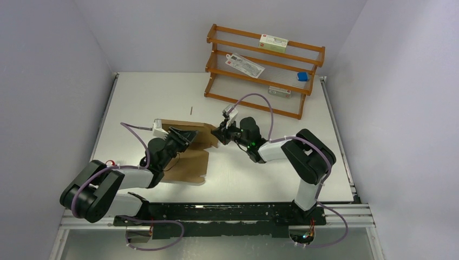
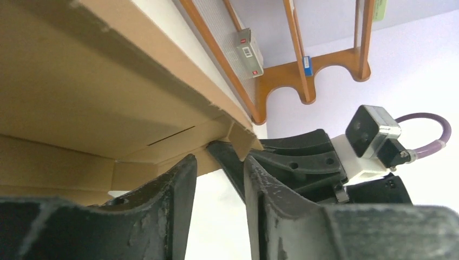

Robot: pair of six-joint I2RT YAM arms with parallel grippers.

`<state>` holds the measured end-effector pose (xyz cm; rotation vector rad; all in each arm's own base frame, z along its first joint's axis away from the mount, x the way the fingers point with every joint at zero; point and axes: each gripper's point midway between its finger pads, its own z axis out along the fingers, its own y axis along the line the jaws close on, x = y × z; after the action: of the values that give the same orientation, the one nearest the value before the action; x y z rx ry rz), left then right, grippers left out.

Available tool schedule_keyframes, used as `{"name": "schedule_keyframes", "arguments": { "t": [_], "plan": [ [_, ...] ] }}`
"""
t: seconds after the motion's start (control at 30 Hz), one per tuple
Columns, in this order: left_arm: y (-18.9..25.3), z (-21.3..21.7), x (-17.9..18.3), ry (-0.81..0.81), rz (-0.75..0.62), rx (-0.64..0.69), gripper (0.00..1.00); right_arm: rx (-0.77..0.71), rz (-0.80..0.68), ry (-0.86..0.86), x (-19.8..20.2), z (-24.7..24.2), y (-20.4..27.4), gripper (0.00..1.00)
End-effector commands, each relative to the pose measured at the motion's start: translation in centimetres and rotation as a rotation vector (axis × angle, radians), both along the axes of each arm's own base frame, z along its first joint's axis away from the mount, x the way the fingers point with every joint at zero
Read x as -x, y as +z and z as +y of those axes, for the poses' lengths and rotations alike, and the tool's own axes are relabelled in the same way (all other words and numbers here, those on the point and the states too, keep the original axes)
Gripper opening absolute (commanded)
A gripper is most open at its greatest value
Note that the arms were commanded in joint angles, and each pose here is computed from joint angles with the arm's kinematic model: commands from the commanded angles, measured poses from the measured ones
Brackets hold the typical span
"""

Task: Fold the paper box

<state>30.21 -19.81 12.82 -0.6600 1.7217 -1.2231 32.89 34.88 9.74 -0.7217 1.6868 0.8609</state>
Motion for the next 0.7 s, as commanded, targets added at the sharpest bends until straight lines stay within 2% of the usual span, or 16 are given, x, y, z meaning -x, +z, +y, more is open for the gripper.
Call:
{"name": "schedule_keyframes", "arguments": {
  "t": [0.0, 0.07, 0.13, 0.3, 0.47, 0.67],
  "plan": [
    [2.1, -1.6, -0.1, -0.067, -0.074, -0.045, 0.51, -0.001, -0.026, 0.002, -0.3, 0.3, 0.2, 0.08],
    [2.2, -2.0, -0.2, -0.068, -0.078, -0.07, 0.64, 0.005, -0.03, -0.004, -0.3, 0.2, 0.2, 0.09],
    [2.3, -2.7, -0.3, -0.086, -0.085, -0.105, 0.72, 0.014, -0.031, -0.007, -0.3, 0.2, 0.1, 0.09],
    [2.6, -3.6, -1.8, -0.056, -0.103, -0.203, 0.8, 0.021, -0.034, -0.007, -0.3, 0.3, 0.0, 0.09],
    [1.5, -4.0, -2.3, -0.028, -0.094, -0.338, 0.73, 0.024, -0.038, 0.001, 0.0, 0.5, 0.1, 0.09],
    [0.2, -3.3, -2.3, 0.023, -0.077, -0.468, 0.58, 0.026, -0.034, 0.009, 0.3, 0.6, -0.1, 0.09]
  ]
}}
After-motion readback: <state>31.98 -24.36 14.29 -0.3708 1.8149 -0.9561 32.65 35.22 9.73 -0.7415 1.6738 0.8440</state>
